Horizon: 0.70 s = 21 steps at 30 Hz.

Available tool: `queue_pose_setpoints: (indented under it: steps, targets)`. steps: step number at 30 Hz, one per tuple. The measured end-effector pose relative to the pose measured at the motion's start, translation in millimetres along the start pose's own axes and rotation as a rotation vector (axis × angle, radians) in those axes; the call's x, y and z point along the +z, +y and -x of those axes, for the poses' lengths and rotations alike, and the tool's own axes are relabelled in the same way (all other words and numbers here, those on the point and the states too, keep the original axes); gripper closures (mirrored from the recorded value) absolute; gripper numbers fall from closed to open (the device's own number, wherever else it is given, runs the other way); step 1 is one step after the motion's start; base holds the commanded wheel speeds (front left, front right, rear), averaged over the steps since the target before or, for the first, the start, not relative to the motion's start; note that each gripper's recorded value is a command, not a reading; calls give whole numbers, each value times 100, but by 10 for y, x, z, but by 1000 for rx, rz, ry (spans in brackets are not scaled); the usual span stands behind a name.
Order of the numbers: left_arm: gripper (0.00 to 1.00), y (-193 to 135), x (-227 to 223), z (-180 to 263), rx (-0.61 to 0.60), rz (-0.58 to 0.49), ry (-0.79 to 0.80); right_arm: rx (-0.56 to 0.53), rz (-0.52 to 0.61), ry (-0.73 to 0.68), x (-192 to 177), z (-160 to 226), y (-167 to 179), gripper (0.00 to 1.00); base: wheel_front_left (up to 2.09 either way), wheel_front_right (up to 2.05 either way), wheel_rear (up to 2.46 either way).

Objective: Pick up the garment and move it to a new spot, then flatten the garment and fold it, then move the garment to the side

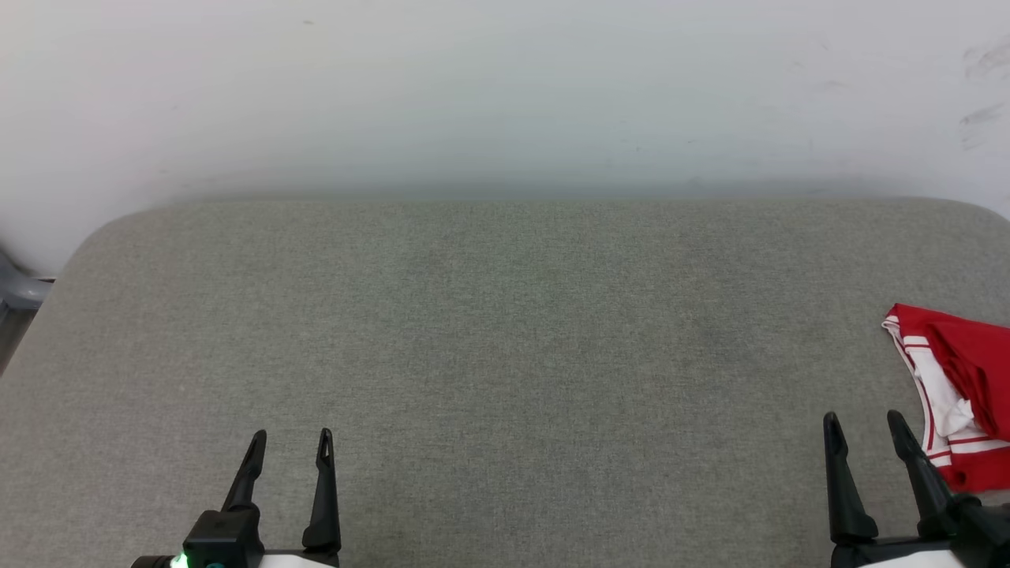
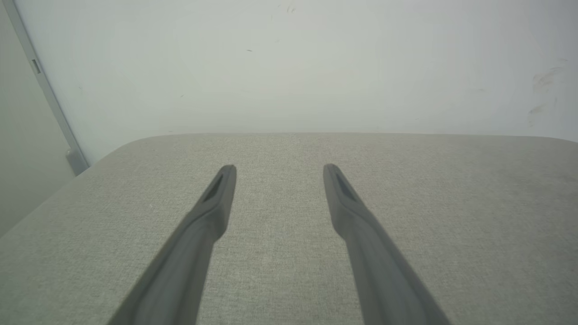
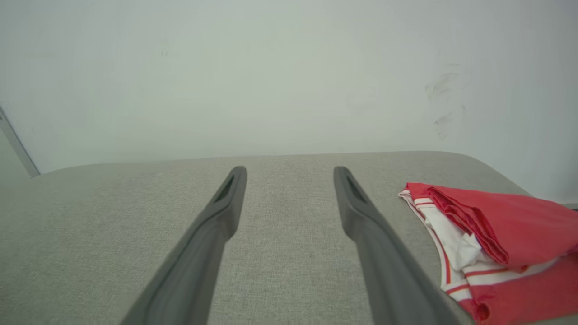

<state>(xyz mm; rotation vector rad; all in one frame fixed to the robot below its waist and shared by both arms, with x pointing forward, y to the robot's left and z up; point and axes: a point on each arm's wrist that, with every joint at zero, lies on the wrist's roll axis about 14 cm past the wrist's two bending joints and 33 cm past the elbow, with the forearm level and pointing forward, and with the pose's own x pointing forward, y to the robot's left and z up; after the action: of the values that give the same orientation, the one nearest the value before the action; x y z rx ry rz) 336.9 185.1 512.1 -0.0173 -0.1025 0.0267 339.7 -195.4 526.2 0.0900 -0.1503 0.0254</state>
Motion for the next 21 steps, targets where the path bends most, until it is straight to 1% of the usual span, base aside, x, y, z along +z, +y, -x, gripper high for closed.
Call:
queue_pose_setpoints:
  steps: [7,8,14,21]
  targets:
    - [0,-8,-16,-3,-4,2,5,-6,-1,17,-48,36,-12,0,0,0,0]
    - [100,-8,-22,-2,-5,1,7,-7,-1,19,-55,39,-12,100,0,0,0]
    - [100,-20,-246,84,-5,6,83,-11,-10,77,-231,93,-17,100,0,0,0]
    - [100,42,-344,91,34,138,133,-49,-141,104,-302,103,-57,100,0,0,0]
